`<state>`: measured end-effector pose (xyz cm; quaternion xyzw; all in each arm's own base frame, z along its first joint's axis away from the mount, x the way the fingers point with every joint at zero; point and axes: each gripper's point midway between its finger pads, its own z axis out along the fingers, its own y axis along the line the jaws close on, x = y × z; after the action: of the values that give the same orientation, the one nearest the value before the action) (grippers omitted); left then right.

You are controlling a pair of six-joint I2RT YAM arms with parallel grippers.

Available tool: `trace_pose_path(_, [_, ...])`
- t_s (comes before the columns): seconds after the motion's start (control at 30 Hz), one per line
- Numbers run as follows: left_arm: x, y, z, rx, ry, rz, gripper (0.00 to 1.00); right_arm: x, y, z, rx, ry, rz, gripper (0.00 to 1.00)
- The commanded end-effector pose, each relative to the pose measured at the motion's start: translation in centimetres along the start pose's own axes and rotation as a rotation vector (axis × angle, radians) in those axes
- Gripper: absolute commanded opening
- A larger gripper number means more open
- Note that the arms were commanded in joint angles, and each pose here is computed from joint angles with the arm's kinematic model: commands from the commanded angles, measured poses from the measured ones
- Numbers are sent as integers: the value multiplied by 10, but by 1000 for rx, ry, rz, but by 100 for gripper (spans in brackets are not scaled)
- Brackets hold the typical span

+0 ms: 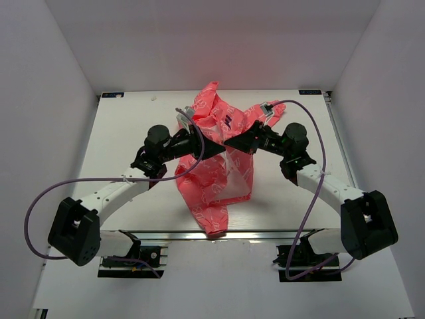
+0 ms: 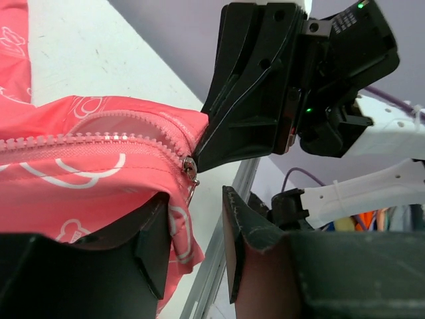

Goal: Zip up the jacket

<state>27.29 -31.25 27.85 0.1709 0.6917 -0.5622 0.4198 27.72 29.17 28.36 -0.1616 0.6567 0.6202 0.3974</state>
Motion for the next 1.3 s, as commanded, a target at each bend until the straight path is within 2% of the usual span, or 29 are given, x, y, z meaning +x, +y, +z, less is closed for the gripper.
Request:
trace_pose_path(0.0, [-12,-20,-3,112,-38,-1,45,-18,19,2,-35,-42,-89,0])
trace_pose_path(0.5, [-19,-5,-14,92,-103,-50,46,-13,14,2,-8,-16,-84,0])
trace_pose_path(0.7, [-22,-6,-14,102,-118,-46,23,-17,20,3,-35,-26,-90,0])
trace_pose_path(0.87, [-15,-7,-10,145,-80,-45,24,-21,28,11,-84,-41,-77,0])
trace_pose_path(0.93, [-13,-6,-8,145,-69,-54,15,-24,37,15,-117,-49,-90,0])
trace_pose_path(1.0, [-14,-6,-7,150,-65,-53,0,-25,39,18,-128,-50,-86,0])
trace_pose_path(1.27, [-16,-11,-17,135,-107,0,0,-30,35,21,-104,-64,-78,0])
